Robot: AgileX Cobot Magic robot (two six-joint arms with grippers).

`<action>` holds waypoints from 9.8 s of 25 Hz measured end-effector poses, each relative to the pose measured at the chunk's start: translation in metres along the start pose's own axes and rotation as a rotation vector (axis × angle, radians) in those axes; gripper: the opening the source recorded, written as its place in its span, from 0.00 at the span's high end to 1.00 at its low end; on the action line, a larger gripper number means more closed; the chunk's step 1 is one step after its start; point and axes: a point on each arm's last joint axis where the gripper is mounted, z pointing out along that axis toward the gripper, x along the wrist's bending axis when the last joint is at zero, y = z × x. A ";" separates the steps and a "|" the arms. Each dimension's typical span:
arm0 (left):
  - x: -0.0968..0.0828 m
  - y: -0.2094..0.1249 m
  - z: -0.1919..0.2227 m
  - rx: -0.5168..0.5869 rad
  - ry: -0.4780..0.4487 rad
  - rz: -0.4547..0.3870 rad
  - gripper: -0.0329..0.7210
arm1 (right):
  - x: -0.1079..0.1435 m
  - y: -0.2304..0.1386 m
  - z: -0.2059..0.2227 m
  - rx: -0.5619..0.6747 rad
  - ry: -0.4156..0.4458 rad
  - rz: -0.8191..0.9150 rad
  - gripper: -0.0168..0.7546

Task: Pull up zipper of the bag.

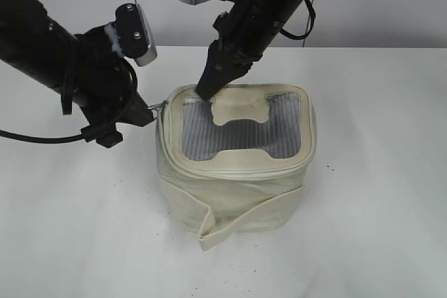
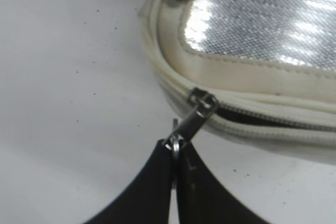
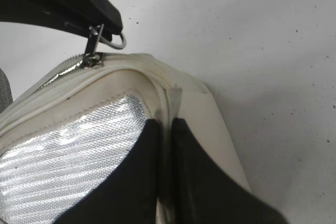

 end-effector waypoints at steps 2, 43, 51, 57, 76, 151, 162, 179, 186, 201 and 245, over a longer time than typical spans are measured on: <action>-0.003 -0.002 0.000 0.017 -0.033 -0.020 0.96 | 0.000 0.000 0.000 0.000 0.000 0.003 0.96; -0.128 0.074 -0.020 0.160 -0.373 -0.688 0.96 | 0.003 0.006 -0.006 0.021 -0.023 0.068 0.96; -0.135 0.090 -0.015 0.039 -0.328 -0.758 0.96 | 0.003 0.006 -0.006 0.023 -0.024 0.070 0.96; -0.135 0.090 -0.011 0.040 -0.326 -0.766 0.96 | 0.003 0.006 -0.006 0.022 -0.024 0.072 0.96; -0.122 0.091 -0.036 -0.054 -0.177 -0.595 0.47 | 0.005 0.013 -0.052 0.019 -0.232 0.270 0.37; 0.010 0.136 0.060 0.085 -0.326 -0.379 0.90 | 0.002 -0.171 -0.024 -0.234 -0.334 0.225 0.85; 0.009 0.136 0.058 0.093 -0.337 -0.378 0.90 | 0.030 -0.169 -0.050 -0.168 -0.260 0.357 0.99; 0.009 0.136 0.058 0.096 -0.334 -0.404 0.90 | 0.095 -0.170 -0.055 0.030 -0.147 0.366 0.99; 0.008 0.137 0.058 0.100 -0.333 -0.424 0.90 | 0.141 -0.150 -0.029 0.056 -0.100 0.276 0.99; 0.009 0.137 0.059 0.101 -0.327 -0.442 0.90 | 0.172 -0.106 0.006 -0.031 -0.145 0.272 0.95; -0.142 -0.060 -0.235 0.063 0.262 -0.698 0.55 | 0.232 -0.278 -0.153 -0.172 -0.667 0.681 0.25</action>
